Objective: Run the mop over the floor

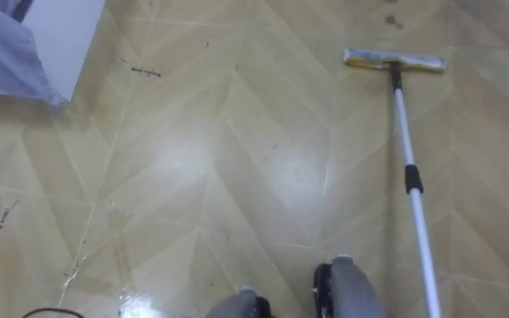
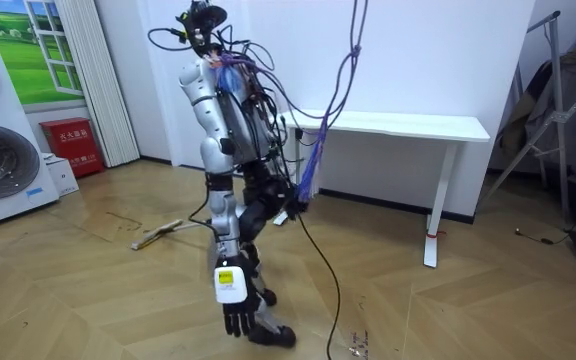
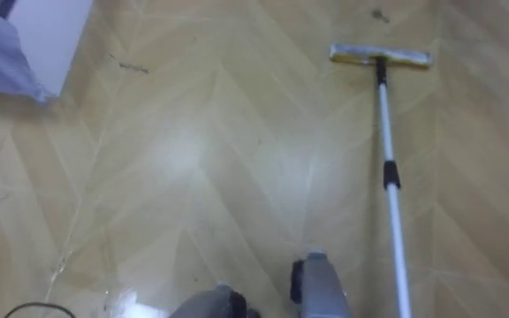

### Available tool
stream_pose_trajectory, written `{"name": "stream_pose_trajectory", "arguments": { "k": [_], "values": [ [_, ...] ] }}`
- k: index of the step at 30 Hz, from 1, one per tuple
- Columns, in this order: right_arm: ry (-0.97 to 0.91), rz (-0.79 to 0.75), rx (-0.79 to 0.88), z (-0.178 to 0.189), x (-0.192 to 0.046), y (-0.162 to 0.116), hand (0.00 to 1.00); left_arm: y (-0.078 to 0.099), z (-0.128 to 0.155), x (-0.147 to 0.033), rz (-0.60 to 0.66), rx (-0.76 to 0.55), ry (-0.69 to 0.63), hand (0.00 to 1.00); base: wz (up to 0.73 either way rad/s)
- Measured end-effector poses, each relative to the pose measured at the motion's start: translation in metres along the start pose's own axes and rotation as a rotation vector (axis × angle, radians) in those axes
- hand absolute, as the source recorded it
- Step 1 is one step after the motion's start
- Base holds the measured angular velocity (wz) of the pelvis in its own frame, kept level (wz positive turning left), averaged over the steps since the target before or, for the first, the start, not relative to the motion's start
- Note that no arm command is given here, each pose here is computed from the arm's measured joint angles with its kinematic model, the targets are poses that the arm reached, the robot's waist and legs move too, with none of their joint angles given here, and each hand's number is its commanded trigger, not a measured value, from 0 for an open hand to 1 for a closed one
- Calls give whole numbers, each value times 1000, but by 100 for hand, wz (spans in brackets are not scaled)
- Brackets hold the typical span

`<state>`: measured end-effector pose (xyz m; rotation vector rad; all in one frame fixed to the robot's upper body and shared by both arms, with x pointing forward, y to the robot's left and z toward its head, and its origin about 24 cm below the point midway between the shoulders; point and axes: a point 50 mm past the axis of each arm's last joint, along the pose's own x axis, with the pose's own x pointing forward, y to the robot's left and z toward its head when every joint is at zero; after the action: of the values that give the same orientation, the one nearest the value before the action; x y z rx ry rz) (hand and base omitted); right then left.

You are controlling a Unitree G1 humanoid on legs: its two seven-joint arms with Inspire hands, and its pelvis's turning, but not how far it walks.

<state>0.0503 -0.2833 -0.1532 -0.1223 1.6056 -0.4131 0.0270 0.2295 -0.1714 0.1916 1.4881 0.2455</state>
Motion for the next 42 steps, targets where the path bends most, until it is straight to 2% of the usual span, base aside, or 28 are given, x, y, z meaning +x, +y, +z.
{"name": "stream_pose_trajectory", "arguments": {
  "k": [2, 3, 7, 9, 11, 13, 14, 16, 19, 22, 25, 29, 33, 34, 37, 39, 42],
  "values": [
    [-116, -22, 7, 49, -13, -7, 100, -1, 2, 0, -7, -10, -11, 0, -34],
    [-229, -17, 3, 89, -27, -5, 100, -1, 4, -1, -6, 1, -24, 0, -23],
    [-534, 55, 56, 175, -76, -1, 100, 5, 12, -1, 15, 13, -63, 0, -10],
    [-534, 92, 88, 173, -74, 1, 100, 6, 12, -1, 11, 19, -64, 0, 45],
    [-457, 106, 124, 145, -56, -4, 100, 9, 14, -1, 2, 30, -67, 0, 76],
    [-285, 61, 149, 84, -25, -22, 100, 7, 28, -2, -11, 75, -113, 0, 78],
    [-228, 38, 148, 65, -17, -28, 100, 6, 31, -2, -14, 85, -123, 0, 39],
    [-55, -46, 106, 2, -1, -41, 100, 1, 42, -4, -22, 93, -165, 0, 5],
    [35, -90, 56, -36, 5, -41, 100, -1, 47, -5, -10, 87, -200, 0, -59],
    [55, -85, -10, -44, 7, -21, 100, -3, 39, -4, 4, 80, -173, 0, -104],
    [51, -53, -72, -36, 6, -2, 100, -4, 29, -3, 21, 66, -137, 0, -68],
    [31, -80, -48, -2, 0, -8, 100, -4, 27, -3, 34, 35, -119, 0, 29],
    [-224, -125, 14, 94, -32, -35, 100, 15, 20, -4, 84, 46, -107, 0, 35],
    [-316, -111, 27, 120, -44, -35, 100, 24, 13, -5, 105, 52, -108, 0, -6],
    [-485, -39, 59, 165, -70, -34, 100, 27, -10, -6, 98, 64, -52, 0, 7],
    [-480, 0, 91, 163, -68, -32, 100, 25, -19, -6, 67, 66, -24, 0, 36],
    [-388, 22, 142, 125, -45, -36, 100, 25, -11, -6, 36, 69, -42, 0, 60]
  ]
}}
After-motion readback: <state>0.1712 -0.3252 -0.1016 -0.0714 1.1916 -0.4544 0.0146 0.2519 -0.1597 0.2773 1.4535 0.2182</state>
